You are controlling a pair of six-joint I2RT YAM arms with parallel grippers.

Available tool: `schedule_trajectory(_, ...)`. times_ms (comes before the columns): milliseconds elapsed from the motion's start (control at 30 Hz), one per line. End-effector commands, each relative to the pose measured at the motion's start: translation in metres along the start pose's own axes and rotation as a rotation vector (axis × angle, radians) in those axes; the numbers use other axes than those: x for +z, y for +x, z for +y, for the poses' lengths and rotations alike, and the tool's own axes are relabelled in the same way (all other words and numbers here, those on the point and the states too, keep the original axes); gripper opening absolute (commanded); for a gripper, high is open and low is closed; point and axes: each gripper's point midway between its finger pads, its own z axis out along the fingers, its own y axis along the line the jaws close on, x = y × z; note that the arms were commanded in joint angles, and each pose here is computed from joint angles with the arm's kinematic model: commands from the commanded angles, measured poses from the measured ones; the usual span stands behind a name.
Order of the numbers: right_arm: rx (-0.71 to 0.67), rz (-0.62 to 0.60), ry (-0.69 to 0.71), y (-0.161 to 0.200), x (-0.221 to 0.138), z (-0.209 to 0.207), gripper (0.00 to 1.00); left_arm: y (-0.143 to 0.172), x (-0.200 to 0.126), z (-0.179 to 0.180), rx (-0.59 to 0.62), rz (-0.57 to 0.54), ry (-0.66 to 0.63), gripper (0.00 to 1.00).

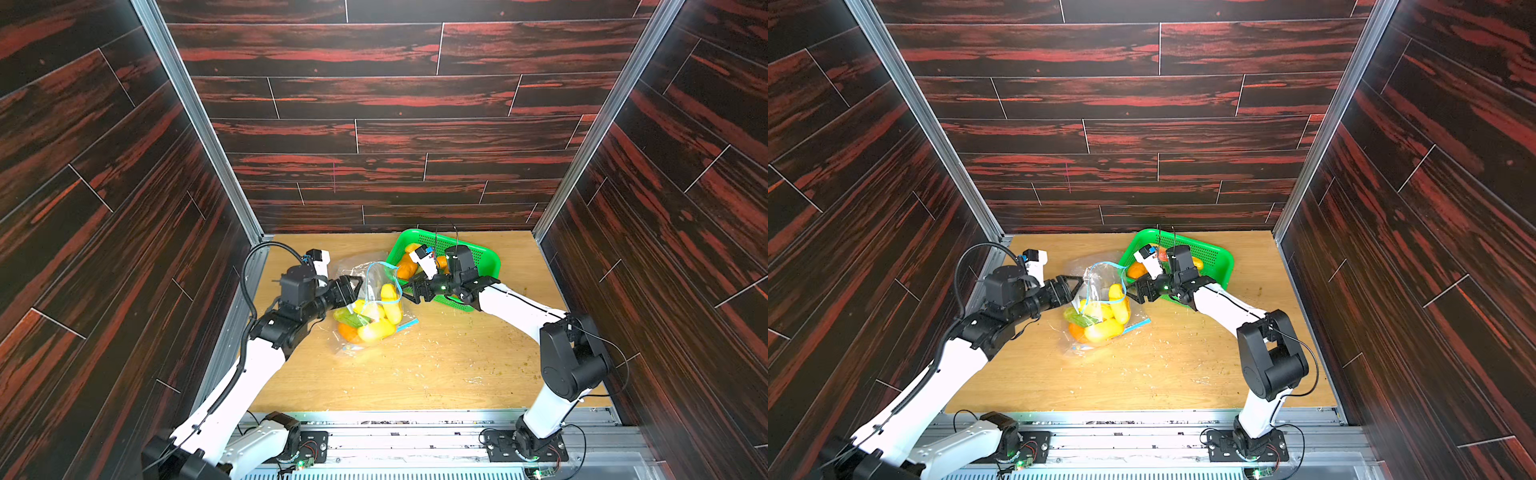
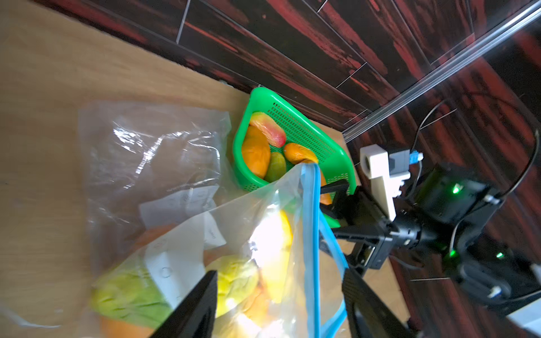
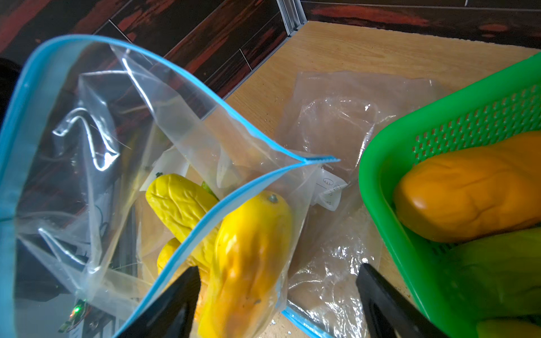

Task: Place the mango in a zip-top bag and seal the zipper
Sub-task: Adjust the zipper food storage bag at the center of the board.

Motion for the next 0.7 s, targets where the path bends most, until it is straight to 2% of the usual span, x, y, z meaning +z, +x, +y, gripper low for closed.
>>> schedule_trajectory(0,-0.003,-0.011,-0.018,-0.009,0.003,0.004,0.86,0.02,-0.01,0.012,0.157,0.033,-0.114,0.71)
schedule_trajectory(67,0.001,-0.011,-0.018,-0.01,0.003,0.004,0.86,0.029,-0.012,0.009,0.208,0.046,-0.116,0.73)
schedule_trajectory(167,0.006,-0.016,-0.014,-0.011,0.003,0.003,0.86,0.04,-0.013,-0.006,0.291,0.034,-0.047,0.81)
schedule_trajectory(267,0.01,-0.017,-0.011,-0.012,0.003,0.003,0.86,0.051,-0.016,-0.017,0.374,-0.002,0.038,0.83)
schedule_trajectory(333,0.013,-0.016,-0.008,-0.011,0.003,0.003,0.86,0.053,-0.019,-0.017,0.388,-0.039,0.06,0.85)
schedule_trajectory(433,0.017,-0.013,0.001,-0.01,0.003,0.001,0.86,0.062,-0.021,-0.025,0.428,-0.037,0.133,0.86)
schedule_trajectory(567,0.015,-0.019,0.002,-0.012,0.002,0.002,0.86,0.077,0.0,-0.005,0.492,0.018,0.037,0.85)
schedule_trajectory(667,0.014,-0.021,0.007,-0.013,0.0,0.003,0.86,0.079,0.013,0.004,0.505,0.013,-0.007,0.75)
